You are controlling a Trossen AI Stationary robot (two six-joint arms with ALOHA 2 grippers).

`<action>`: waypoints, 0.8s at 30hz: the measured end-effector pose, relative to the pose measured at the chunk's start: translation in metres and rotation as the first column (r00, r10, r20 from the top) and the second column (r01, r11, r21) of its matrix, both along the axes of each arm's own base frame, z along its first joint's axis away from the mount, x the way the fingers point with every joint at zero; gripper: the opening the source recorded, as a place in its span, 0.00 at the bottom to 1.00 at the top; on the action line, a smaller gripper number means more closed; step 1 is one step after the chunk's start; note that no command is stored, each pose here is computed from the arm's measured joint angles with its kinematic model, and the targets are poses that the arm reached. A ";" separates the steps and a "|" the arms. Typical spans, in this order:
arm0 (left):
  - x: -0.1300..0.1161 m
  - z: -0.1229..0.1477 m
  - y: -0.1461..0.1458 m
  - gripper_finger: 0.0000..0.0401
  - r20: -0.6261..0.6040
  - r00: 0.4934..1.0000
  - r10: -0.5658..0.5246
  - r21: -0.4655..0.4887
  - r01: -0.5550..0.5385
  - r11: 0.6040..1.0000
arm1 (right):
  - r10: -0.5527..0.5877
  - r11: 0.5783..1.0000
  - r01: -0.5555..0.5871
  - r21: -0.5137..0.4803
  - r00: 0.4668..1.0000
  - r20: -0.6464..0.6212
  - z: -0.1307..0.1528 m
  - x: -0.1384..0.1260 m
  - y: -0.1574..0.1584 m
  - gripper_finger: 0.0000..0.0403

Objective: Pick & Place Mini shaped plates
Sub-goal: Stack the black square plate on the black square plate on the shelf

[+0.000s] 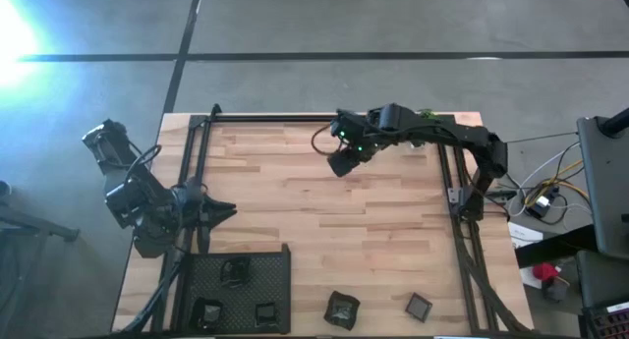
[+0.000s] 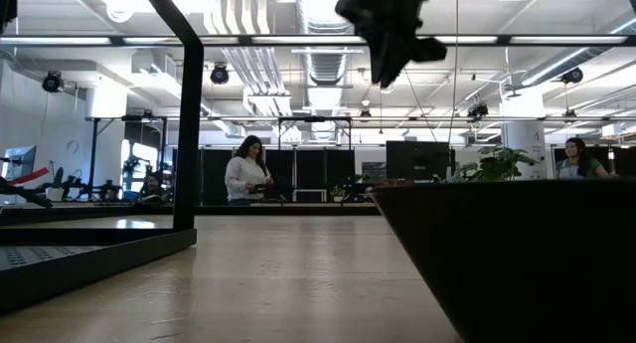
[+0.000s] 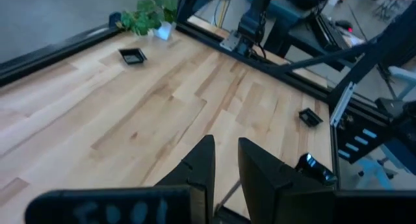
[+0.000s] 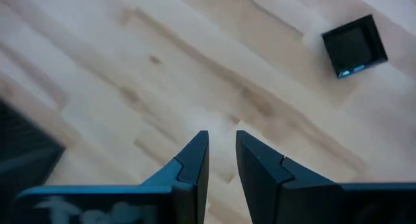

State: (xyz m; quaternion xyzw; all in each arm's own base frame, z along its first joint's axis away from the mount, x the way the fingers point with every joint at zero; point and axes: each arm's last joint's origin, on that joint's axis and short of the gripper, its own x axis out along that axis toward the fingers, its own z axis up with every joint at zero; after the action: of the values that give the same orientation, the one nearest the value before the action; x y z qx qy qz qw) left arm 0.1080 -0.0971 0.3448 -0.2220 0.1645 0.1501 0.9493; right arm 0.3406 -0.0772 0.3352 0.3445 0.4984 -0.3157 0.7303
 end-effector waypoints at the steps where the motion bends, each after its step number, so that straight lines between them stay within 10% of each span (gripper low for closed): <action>1: 0.000 0.001 0.001 0.15 0.008 1.000 0.008 0.002 -0.008 1.000 | -0.001 1.000 0.001 0.006 1.000 -0.001 -0.006 0.000 -0.007 0.18; 24: -0.005 0.010 0.017 0.15 0.222 0.936 0.273 -0.038 -0.272 0.962 | -0.050 0.995 0.055 0.077 0.996 -0.071 -0.130 -0.057 -0.140 0.18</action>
State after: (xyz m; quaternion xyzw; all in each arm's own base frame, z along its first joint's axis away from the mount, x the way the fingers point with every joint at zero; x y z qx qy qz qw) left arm 0.1026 -0.0805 0.3548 -0.2614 0.0240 0.2534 0.9311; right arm 0.2840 -0.2169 0.2051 0.3751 0.5260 -0.3264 0.6900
